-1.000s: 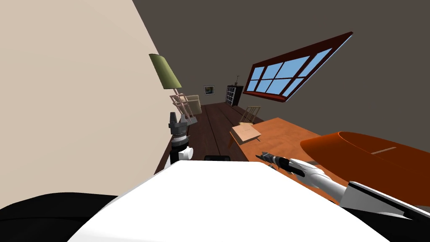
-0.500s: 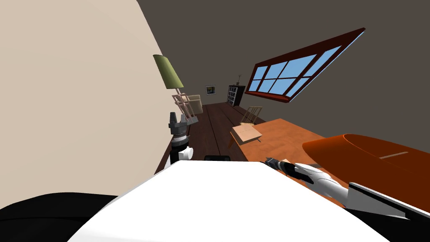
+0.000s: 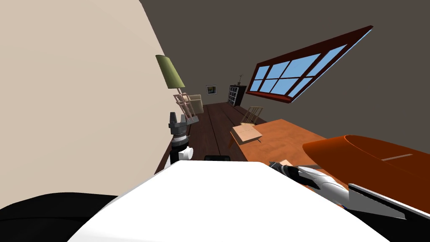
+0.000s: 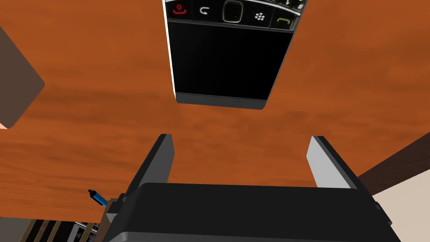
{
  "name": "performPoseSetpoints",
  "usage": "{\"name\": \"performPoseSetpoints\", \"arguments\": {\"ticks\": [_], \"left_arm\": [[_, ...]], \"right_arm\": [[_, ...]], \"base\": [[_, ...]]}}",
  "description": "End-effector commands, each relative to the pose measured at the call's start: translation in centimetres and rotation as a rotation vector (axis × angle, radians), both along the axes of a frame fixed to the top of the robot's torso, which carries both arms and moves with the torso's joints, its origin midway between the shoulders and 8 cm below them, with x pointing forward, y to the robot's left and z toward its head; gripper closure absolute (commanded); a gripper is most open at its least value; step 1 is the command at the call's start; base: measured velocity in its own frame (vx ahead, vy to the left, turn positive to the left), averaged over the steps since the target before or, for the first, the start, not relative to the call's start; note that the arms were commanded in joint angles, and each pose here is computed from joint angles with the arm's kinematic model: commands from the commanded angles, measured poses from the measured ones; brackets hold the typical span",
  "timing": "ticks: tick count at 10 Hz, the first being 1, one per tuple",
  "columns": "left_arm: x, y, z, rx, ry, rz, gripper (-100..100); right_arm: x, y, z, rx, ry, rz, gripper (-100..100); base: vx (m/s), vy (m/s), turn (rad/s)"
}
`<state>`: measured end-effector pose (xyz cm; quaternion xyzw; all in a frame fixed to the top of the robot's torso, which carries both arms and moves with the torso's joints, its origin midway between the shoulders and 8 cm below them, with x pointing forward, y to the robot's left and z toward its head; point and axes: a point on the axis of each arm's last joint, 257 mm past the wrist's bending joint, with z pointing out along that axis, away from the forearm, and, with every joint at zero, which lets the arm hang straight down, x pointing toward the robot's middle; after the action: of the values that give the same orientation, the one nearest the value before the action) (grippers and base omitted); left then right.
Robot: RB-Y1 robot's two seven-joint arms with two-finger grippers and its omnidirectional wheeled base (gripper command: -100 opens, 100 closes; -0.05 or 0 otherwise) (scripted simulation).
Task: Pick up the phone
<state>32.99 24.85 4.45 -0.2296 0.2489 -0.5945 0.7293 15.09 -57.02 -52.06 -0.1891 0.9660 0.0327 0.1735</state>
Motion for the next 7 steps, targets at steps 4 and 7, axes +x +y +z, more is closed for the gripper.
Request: {"name": "performPoseSetpoints", "arguments": {"ticks": [4,7], "left_arm": [[0.0,0.0,0.0,0.000,0.000,0.000,0],[0.0,0.0,0.0,0.000,0.000,0.000,0]], "right_arm": [[-5.3,-2.7,-0.1,-0.052,0.107,0.008,-100],[-4.5,-2.1,-0.5,-0.053,0.094,0.010,-100]], "base": [[-0.021,-0.017,0.030],[-0.001,-0.010,-0.001]]}}
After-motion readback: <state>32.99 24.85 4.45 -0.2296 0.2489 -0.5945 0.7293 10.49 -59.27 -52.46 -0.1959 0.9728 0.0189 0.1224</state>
